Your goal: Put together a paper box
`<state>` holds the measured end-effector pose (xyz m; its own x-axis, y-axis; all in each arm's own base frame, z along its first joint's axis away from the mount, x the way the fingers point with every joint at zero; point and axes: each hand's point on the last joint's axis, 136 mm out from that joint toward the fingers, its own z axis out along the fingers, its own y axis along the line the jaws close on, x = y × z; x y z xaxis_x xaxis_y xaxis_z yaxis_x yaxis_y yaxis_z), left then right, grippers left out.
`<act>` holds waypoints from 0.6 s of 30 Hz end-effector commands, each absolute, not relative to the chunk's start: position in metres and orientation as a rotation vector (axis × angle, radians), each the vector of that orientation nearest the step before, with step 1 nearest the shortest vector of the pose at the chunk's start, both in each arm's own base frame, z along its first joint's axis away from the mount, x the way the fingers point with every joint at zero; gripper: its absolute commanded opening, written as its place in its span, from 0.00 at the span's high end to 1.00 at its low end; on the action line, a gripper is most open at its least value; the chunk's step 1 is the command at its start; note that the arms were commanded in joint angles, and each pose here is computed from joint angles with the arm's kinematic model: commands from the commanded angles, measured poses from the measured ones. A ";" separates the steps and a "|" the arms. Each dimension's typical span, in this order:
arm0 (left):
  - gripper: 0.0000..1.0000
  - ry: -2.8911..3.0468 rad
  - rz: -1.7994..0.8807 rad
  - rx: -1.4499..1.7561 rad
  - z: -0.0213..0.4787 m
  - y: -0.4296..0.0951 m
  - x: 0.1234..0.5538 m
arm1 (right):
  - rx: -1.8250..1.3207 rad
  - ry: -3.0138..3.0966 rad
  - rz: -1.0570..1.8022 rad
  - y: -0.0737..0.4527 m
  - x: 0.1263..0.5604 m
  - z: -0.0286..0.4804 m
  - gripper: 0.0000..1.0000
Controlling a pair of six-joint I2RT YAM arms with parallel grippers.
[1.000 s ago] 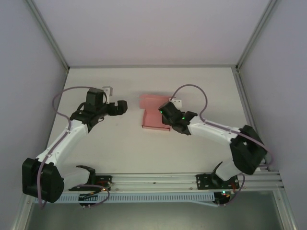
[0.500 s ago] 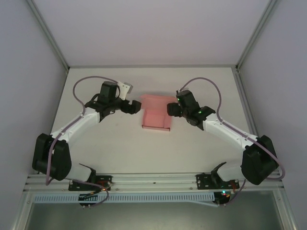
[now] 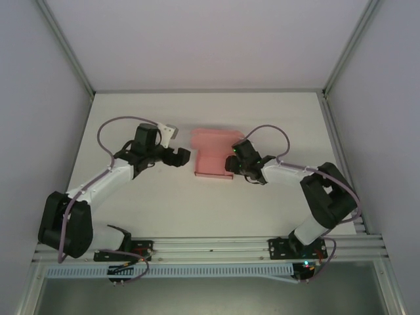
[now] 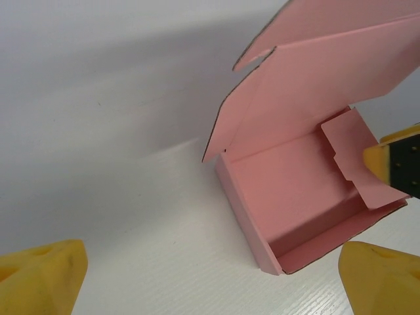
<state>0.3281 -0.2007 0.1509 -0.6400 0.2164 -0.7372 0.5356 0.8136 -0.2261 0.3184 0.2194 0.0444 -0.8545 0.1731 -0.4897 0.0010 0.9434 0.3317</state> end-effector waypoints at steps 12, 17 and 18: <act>0.02 2.216 -0.500 0.453 0.166 -0.181 0.326 | 0.181 2.610 0.343 0.209 0.316 0.024 0.85; 0.00 2.216 -0.478 0.359 0.169 -0.164 0.326 | 0.140 2.686 0.217 0.195 0.305 0.000 0.96; 0.00 2.223 -0.476 0.335 0.169 -0.160 0.327 | 0.129 2.689 0.207 0.194 0.303 -0.002 1.00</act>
